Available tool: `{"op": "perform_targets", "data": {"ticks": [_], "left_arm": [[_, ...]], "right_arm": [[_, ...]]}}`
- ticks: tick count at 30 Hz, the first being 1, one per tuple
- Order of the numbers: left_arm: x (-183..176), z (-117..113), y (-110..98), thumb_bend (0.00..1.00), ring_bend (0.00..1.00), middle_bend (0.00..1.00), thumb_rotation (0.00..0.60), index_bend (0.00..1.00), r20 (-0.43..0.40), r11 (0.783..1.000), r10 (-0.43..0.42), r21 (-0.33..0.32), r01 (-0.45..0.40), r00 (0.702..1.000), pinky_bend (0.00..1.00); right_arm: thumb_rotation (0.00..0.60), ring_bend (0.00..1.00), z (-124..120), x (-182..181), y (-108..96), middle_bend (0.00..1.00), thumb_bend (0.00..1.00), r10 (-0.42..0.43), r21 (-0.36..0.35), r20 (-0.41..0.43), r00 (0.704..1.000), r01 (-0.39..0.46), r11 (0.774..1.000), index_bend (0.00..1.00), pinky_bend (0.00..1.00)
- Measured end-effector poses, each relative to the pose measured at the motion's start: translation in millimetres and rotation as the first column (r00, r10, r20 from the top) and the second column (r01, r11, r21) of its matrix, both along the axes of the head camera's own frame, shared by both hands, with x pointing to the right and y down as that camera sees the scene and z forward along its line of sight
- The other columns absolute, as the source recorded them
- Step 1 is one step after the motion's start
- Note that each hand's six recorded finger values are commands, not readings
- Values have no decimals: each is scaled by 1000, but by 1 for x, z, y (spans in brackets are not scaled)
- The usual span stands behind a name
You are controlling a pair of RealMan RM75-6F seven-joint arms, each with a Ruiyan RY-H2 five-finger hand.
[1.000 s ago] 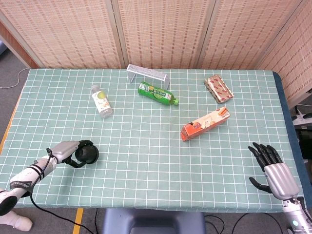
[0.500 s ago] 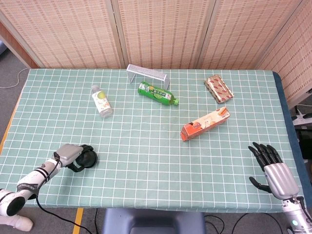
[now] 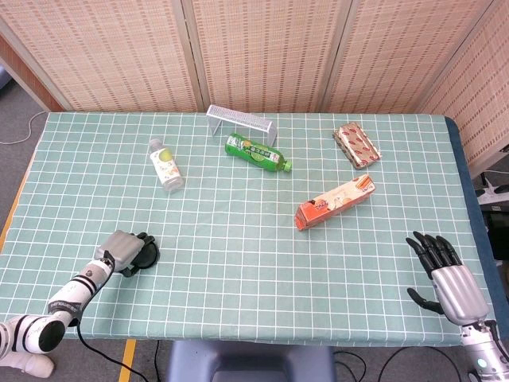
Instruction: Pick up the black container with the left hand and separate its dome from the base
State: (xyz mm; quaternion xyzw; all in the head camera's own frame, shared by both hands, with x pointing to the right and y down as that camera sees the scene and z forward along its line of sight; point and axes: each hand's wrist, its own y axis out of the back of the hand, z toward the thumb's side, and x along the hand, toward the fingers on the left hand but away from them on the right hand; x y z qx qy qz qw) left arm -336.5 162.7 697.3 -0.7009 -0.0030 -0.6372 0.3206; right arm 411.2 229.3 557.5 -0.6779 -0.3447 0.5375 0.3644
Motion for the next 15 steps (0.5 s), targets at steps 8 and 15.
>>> {"op": "perform_targets", "data": {"ticks": [8, 15], "left_arm": [[5, 5, 3, 691, 455, 515, 600, 489, 17, 1000, -4, -3, 4, 1000, 416], [4, 5, 4, 573, 109, 14, 600, 111, 22, 1000, -20, -6, 20, 1000, 302]], "right_arm": [[600, 0, 0, 0, 0, 0, 173, -1, 0, 2, 1000, 1, 1000, 0, 0], [600, 0, -1, 0, 1, 0, 173, -1, 2, 1, 1000, 1, 1000, 0, 0]]}}
